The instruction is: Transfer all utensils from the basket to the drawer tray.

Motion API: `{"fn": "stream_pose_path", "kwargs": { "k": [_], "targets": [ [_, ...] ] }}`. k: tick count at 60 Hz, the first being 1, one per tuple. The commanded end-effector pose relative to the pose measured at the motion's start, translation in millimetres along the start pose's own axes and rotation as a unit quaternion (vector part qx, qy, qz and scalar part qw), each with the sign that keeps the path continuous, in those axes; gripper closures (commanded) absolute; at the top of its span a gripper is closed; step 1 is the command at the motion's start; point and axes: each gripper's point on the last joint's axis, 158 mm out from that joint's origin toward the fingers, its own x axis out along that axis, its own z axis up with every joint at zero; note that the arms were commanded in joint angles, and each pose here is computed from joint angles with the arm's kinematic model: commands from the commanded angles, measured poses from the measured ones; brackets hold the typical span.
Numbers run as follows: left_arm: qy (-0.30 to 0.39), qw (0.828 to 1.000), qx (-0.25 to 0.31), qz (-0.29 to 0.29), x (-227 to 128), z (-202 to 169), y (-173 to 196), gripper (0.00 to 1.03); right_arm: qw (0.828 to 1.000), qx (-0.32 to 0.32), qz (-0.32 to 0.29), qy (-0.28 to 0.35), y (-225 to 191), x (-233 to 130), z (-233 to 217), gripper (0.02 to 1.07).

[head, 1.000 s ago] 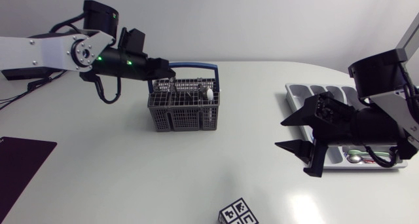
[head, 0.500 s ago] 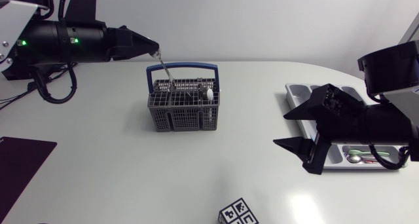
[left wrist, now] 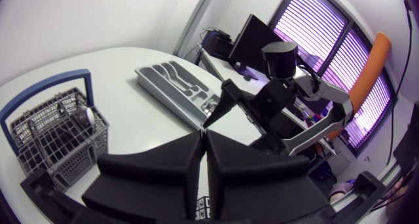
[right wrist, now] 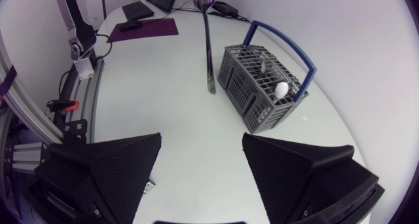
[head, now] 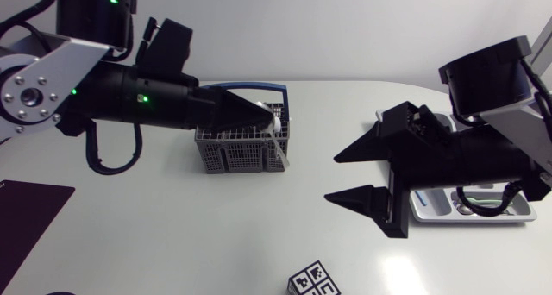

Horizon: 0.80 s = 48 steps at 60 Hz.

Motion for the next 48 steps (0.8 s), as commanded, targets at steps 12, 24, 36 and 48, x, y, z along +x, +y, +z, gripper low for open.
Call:
{"fn": "stream_pose_path", "kwargs": {
  "k": [12, 24, 36, 48],
  "targets": [
    [0.067, 0.995, -0.014, -0.075, 31.3, -40.1, -32.8, 0.99, 0.998, 0.01, 0.062, -0.027, 24.0, 10.5, 22.1, 0.17],
    [0.08, 0.993, -0.013, -0.089, 35.9, -44.8, -43.7, 1.0, 0.994, 0.006, 0.098, -0.049, 40.3, 7.6, 34.0, 0.34],
    [0.091, 0.991, -0.011, -0.101, 41.6, -51.4, -53.3, 1.0, 0.991, 0.006, 0.121, -0.062, 47.6, 5.8, 41.9, 0.66],
    [0.096, 0.99, -0.009, -0.104, 41.7, -52.0, -57.5, 1.0, 0.99, 0.011, 0.13, -0.061, 49.8, 7.3, 44.2, 0.89]
  ]
}}
